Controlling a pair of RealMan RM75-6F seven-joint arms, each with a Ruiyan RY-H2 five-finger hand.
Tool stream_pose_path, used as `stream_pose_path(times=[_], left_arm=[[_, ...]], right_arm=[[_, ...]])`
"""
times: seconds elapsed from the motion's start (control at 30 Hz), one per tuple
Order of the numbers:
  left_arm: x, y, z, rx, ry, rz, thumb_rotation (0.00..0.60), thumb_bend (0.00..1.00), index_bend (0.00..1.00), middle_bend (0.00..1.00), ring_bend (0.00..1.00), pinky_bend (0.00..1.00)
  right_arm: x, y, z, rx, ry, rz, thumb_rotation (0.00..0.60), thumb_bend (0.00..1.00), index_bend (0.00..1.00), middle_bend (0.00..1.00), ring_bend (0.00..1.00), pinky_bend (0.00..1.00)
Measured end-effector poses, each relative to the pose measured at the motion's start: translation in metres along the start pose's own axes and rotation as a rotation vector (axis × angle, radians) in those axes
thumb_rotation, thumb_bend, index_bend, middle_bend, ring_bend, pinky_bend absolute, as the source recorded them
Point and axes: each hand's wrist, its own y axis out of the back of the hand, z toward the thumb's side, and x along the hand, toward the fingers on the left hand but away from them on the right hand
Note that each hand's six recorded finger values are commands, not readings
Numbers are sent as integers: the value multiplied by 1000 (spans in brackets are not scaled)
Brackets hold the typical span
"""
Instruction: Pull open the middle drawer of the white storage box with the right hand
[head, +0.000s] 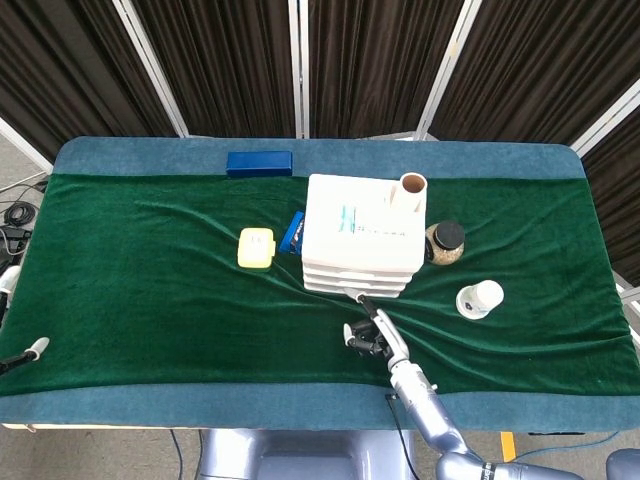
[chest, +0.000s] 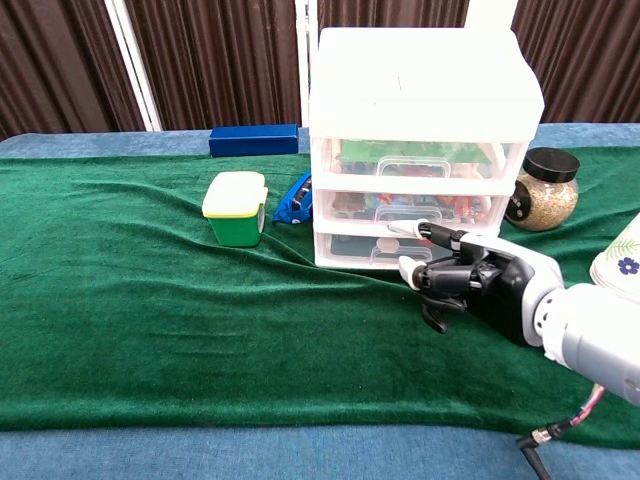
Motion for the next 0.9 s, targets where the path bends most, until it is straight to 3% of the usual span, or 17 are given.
stream_pose_path(times=[0.9], left_arm=[[0,1,-2,-17,-3,-10,600,129,0,0,0,0]], right_arm=[[-23,-9,1,-12,18,-25,600,515,107,900,918,792]])
